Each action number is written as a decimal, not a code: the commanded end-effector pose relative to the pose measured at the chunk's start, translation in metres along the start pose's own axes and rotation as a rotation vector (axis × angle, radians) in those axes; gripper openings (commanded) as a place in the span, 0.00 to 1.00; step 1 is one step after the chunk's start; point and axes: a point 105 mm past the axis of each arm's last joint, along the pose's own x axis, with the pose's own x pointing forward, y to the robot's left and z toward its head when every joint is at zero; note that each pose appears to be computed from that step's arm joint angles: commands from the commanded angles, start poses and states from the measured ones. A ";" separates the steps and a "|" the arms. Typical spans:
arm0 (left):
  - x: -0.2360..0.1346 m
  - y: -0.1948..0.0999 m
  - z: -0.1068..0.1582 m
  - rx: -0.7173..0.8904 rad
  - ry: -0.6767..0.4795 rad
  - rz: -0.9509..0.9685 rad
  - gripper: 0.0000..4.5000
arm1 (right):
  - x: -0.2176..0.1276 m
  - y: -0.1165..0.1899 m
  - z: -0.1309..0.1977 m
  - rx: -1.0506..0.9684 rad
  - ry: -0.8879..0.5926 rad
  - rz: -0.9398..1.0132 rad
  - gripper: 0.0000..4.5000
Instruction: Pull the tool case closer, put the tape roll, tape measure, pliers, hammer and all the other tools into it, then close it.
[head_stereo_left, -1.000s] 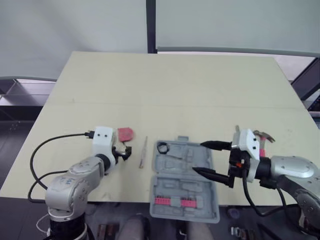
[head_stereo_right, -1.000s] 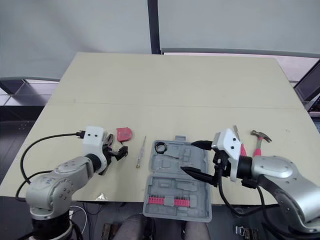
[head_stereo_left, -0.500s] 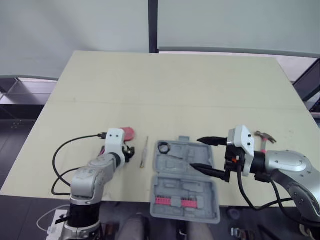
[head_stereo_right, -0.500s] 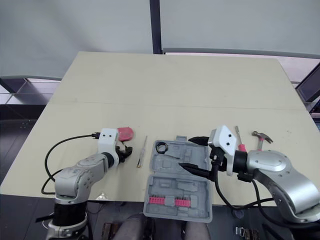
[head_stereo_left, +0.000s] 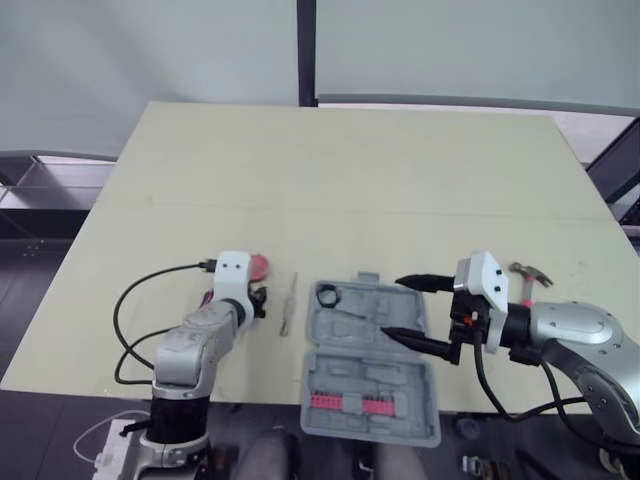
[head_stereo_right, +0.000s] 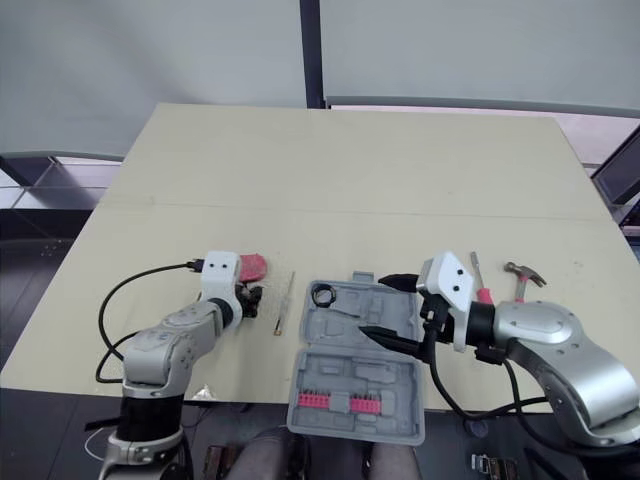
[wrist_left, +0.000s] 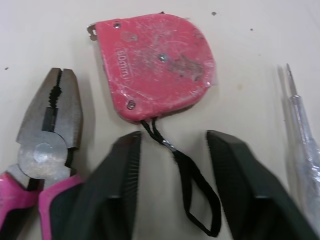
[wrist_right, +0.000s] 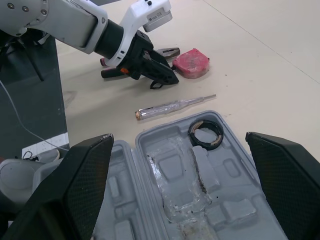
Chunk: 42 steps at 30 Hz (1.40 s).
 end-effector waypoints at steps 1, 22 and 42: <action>0.002 -0.002 -0.001 0.008 0.003 -0.010 0.04 | 0.000 0.002 0.008 -0.034 -0.021 0.007 1.00; -0.078 -0.007 -0.055 0.316 0.140 -0.376 0.01 | -0.011 0.026 0.000 -0.011 0.044 0.233 1.00; -0.117 0.015 -0.069 0.349 0.217 -0.448 0.44 | -0.043 0.011 -0.013 -0.060 0.113 0.115 1.00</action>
